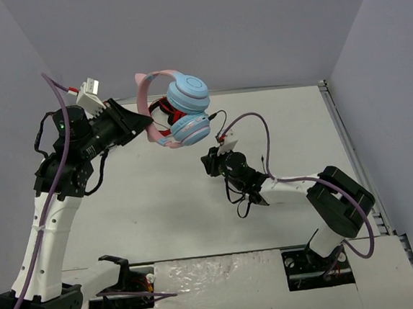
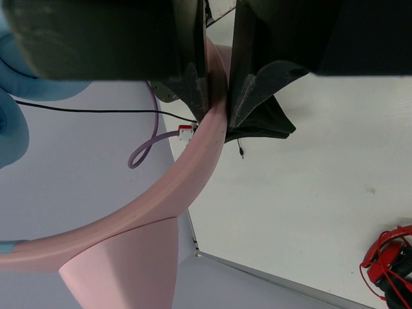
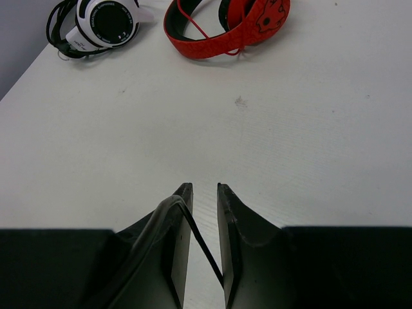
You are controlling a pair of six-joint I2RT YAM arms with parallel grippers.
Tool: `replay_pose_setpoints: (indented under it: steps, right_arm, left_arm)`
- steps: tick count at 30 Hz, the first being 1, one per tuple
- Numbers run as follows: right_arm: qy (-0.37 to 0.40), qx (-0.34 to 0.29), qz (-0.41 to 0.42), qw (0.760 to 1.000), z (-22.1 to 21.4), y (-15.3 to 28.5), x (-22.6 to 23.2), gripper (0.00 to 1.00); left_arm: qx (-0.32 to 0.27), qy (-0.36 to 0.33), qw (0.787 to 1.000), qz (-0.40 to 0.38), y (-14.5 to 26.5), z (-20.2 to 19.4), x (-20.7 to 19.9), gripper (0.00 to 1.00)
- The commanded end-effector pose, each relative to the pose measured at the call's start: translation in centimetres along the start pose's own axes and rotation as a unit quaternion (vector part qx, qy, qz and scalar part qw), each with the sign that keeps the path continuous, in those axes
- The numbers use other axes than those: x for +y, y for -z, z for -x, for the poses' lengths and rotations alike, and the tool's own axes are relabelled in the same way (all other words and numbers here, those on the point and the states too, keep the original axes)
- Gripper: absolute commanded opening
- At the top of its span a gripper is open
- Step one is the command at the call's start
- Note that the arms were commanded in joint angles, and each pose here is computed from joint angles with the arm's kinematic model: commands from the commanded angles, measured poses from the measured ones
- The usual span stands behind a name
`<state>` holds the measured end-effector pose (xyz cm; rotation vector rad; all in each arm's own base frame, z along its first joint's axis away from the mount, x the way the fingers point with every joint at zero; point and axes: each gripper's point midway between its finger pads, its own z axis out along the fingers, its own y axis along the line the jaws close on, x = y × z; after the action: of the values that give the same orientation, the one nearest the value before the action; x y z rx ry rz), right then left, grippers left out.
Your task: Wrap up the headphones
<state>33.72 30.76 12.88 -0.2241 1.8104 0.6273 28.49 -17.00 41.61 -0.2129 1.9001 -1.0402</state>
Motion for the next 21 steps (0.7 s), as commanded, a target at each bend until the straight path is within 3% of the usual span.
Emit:
replay_pose_setpoints:
  steps: [1,21]
  right_arm:
    - [-0.013,-0.048,0.02,0.999,3.3,-0.8,1.8,0.19]
    - [-0.011,-0.026,-0.028,0.999,0.7,0.7,-1.1,0.21]
  left_arm:
    - [-0.079,-0.023,0.991,-0.108,3.0,4.0,-6.2,0.0]
    - [-0.11,-0.031,0.988,-0.107,4.6,5.3,-6.6,0.0]
